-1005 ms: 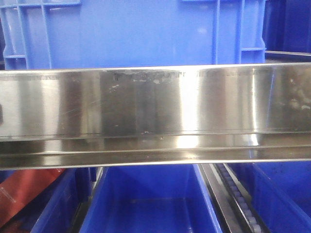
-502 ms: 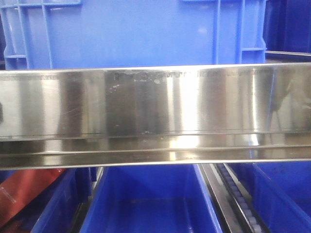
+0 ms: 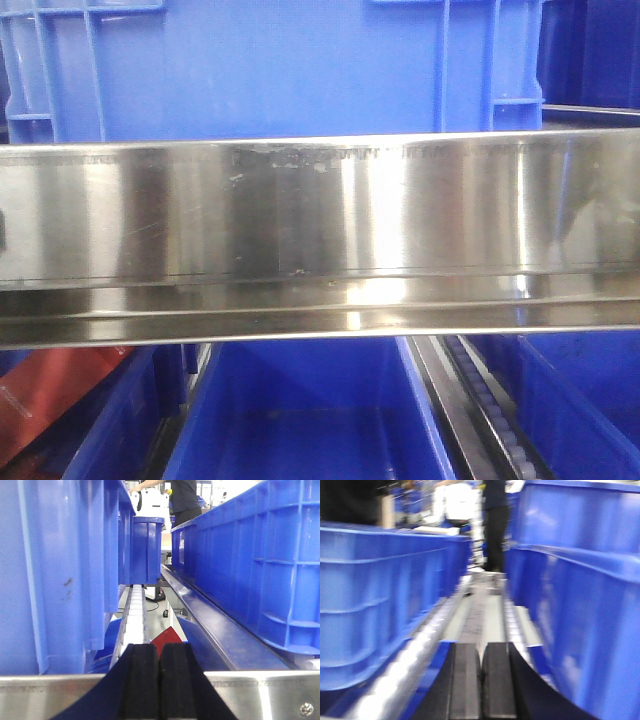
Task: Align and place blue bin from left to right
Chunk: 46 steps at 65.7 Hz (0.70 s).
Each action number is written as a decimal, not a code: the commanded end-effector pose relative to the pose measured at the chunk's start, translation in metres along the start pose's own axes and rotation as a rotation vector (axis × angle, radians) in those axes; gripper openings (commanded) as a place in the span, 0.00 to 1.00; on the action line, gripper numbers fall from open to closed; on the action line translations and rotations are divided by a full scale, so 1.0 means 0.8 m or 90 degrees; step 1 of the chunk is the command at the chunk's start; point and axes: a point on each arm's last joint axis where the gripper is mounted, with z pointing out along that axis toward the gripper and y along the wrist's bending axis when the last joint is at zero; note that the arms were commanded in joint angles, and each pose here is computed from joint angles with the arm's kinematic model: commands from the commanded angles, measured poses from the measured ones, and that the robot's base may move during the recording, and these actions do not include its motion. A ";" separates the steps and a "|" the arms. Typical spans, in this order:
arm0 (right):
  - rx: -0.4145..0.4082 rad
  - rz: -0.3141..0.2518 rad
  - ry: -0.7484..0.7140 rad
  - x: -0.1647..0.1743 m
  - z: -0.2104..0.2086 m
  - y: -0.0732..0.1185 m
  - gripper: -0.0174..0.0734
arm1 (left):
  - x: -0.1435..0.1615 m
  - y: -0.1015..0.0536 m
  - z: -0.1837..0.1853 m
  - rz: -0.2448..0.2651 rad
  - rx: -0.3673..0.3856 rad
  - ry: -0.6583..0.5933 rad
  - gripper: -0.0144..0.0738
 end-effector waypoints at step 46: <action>0.092 0.028 0.045 0.097 -0.005 -0.007 0.12 | -0.003 0.000 -0.001 -0.002 -0.002 -0.015 0.04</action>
